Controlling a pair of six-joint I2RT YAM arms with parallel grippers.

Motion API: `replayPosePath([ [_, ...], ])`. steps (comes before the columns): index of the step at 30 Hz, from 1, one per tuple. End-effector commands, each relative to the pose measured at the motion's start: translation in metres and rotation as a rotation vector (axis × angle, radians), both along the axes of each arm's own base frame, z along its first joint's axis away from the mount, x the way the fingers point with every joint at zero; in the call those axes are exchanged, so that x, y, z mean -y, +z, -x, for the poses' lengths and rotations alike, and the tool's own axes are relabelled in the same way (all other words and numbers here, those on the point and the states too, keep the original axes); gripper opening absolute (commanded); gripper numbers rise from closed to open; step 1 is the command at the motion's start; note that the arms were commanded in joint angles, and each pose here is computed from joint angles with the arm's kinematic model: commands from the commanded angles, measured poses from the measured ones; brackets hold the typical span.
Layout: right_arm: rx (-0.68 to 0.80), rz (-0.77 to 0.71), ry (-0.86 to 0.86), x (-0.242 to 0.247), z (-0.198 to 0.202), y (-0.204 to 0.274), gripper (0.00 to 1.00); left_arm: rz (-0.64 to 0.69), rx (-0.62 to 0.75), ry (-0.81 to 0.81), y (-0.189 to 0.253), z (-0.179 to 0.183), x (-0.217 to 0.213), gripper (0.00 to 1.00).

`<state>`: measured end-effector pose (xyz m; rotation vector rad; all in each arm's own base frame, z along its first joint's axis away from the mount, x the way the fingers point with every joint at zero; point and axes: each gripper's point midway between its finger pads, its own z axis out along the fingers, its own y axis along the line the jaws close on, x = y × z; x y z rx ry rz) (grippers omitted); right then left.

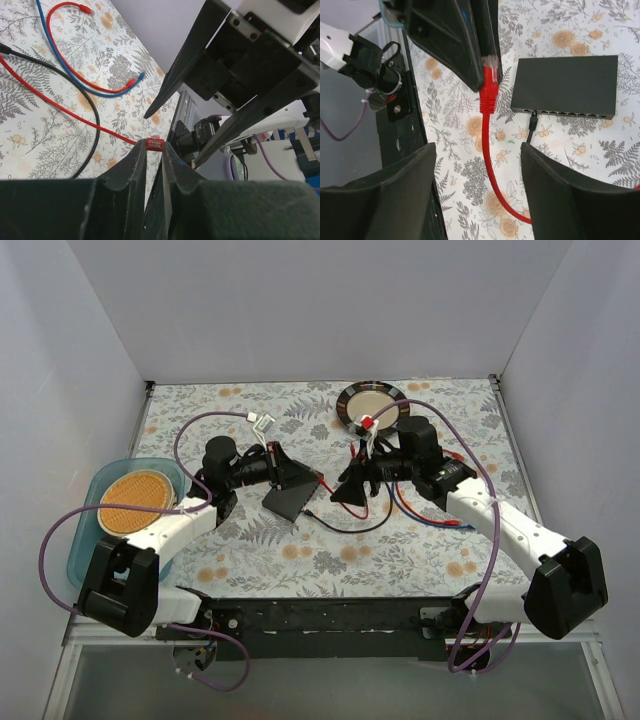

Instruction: Insert the plug into the switch port

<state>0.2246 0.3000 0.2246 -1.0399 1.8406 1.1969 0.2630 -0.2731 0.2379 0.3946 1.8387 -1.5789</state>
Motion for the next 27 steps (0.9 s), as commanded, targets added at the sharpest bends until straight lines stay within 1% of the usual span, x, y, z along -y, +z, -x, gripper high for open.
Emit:
replayPosePath([
  [1,0.091,-0.137,0.027,-0.007,0.003,0.043,0.77,0.024,0.166,-0.052,0.013,0.016,-0.002,0.00],
  [2,0.089,-0.164,0.060,-0.009,0.008,0.049,0.78,0.028,0.178,-0.054,0.012,0.020,-0.003,0.00],
  [3,0.047,-0.182,0.065,-0.009,0.011,0.049,0.78,0.034,0.192,-0.066,0.014,0.024,-0.004,0.00],
  [4,0.078,-0.235,0.078,-0.011,0.010,0.063,0.77,0.050,0.228,-0.072,0.019,0.026,-0.004,0.00],
  [5,0.070,-0.265,0.116,-0.012,0.016,0.067,0.77,0.058,0.241,-0.081,0.020,0.032,-0.006,0.00],
  [7,0.059,-0.322,0.123,-0.011,0.018,0.076,0.78,0.080,0.294,-0.085,0.028,0.038,-0.008,0.00],
  [12,-0.016,-0.338,0.147,-0.017,0.018,0.073,0.76,0.104,0.380,-0.090,0.040,0.051,-0.012,0.00],
  [13,-0.055,-0.342,0.147,-0.017,0.021,0.069,0.75,0.106,0.390,-0.105,0.041,0.054,-0.012,0.00],
  [14,-0.031,-0.366,0.152,-0.018,0.020,0.073,0.75,0.108,0.387,-0.112,0.041,0.056,-0.012,0.00],
  [19,-0.059,-0.364,0.162,-0.027,0.025,0.065,0.71,0.119,0.387,-0.150,0.043,0.060,-0.009,0.00],
  [24,-0.064,-0.351,0.181,-0.039,0.029,0.064,0.63,0.117,0.388,-0.155,0.045,0.062,-0.007,0.00],
  [25,-0.066,-0.344,0.179,-0.041,0.029,0.062,0.60,0.115,0.384,-0.154,0.044,0.061,-0.007,0.00],
  [26,-0.064,-0.341,0.176,-0.042,0.028,0.063,0.54,0.114,0.387,-0.152,0.045,0.061,-0.007,0.00],
  [27,-0.064,-0.337,0.178,-0.044,0.027,0.062,0.52,0.113,0.388,-0.150,0.045,0.061,-0.007,0.00],
])
